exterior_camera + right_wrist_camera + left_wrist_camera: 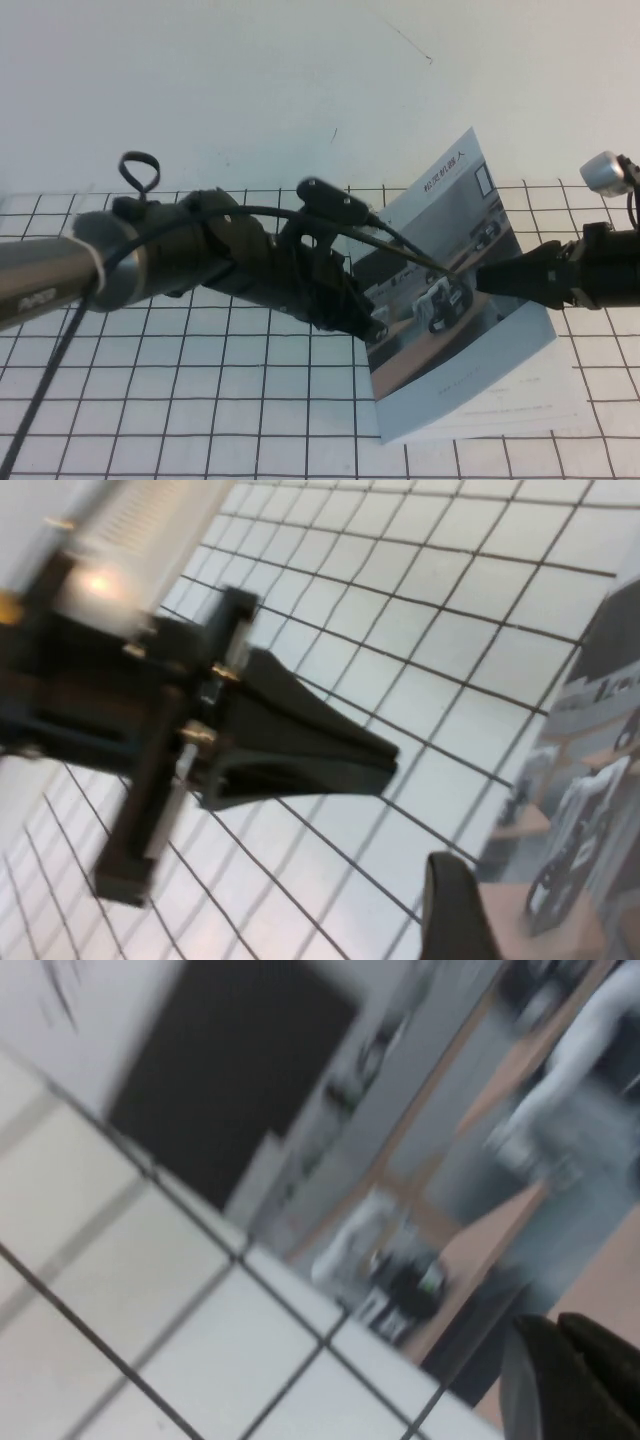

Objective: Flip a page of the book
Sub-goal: Open the closed book

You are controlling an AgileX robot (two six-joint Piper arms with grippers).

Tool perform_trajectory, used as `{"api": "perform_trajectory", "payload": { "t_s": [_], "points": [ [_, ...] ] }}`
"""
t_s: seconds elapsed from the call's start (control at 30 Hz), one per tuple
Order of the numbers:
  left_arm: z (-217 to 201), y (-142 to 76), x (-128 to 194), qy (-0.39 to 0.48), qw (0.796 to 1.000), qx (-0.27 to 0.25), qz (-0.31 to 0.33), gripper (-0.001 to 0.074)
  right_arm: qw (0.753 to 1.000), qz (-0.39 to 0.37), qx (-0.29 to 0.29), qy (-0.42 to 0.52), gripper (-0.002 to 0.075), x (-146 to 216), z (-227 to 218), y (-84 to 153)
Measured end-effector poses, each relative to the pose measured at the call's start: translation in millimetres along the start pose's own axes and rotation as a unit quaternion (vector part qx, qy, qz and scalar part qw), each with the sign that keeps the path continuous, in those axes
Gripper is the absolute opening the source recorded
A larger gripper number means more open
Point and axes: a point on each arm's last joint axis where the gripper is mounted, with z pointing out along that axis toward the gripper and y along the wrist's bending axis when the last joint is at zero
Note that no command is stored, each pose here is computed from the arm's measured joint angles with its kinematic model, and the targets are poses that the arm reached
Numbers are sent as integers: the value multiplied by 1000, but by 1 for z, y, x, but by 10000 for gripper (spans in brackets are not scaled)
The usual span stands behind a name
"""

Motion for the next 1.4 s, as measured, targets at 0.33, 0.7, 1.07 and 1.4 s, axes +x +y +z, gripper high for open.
{"api": "perform_trajectory", "payload": {
  "t_s": [0.33, 0.7, 1.07, 1.4],
  "points": [
    [-66, -91, -27, -80, 980, 4, 180, -2, 998, 22, -48, -29, 381, -6, 0, 9],
    [-48, -212, 14, -110, 934, 46, 337, -2, 995, 24, -94, -32, 381, -6, -1, 17],
    [26, -195, 36, -82, 940, 15, 330, -2, 993, 8, -116, -20, 381, -4, 11, 30],
    [38, -136, 27, -63, 975, -34, 210, -2, 991, -3, -128, -28, 380, -5, 11, 33]
  ]
}}
